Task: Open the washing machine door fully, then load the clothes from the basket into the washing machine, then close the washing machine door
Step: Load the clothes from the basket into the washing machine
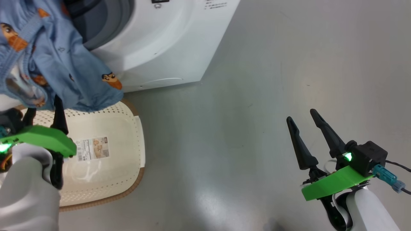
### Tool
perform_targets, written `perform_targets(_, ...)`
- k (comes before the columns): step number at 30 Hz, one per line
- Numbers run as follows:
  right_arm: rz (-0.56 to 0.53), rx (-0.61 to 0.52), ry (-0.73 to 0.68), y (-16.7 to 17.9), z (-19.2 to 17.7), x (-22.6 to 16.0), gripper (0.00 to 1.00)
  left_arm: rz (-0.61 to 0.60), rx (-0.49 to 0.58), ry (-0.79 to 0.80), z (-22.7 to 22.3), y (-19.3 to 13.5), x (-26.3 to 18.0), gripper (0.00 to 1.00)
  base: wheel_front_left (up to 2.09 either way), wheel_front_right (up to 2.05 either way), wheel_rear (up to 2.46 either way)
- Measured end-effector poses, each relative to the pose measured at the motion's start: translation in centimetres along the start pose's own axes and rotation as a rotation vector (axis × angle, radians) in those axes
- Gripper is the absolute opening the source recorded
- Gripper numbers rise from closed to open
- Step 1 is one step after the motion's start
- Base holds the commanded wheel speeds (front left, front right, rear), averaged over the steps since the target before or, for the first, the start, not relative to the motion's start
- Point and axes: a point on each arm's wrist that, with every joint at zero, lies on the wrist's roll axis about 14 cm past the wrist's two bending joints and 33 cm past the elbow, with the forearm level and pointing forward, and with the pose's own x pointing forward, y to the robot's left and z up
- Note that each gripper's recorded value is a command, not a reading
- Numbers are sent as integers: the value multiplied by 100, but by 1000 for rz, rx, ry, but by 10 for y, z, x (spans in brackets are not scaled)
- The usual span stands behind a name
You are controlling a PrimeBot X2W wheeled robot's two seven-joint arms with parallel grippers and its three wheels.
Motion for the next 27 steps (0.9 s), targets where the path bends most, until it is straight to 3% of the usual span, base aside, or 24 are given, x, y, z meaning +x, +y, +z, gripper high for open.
perform_targets(10, -2, -2, 9, 0, -2, -3, 100, -86, 4, -10, 10, -31, 18, 100, 0, 0, 0)
perform_targets(21, 4, -9, 4, 2, 3, -9, 100, -114, -12, -40, 28, -38, 22, 100, 0, 0, 0)
perform_targets(22, 6, -11, 3, 2, 4, -10, 100, -115, -8, -40, 28, -38, 22, 95, 0, 0, 0)
perform_targets(23, 4, -12, 1, 2, 5, -11, 100, -114, -7, -37, 28, -37, 22, 58, 0, 0, 0)
perform_targets(25, 0, -19, -1, -1, 7, -13, 100, -111, -13, -32, 28, -37, 22, 28, 0, 0, 0)
perform_targets(26, -2, -22, -2, -2, 7, -13, 100, -111, -19, -32, 28, -37, 23, 4, 0, 0, 0)
perform_targets(27, -2, -22, -2, -2, 7, -13, 100, -111, -19, -32, 28, -37, 23, 0, 0, 0, 0)
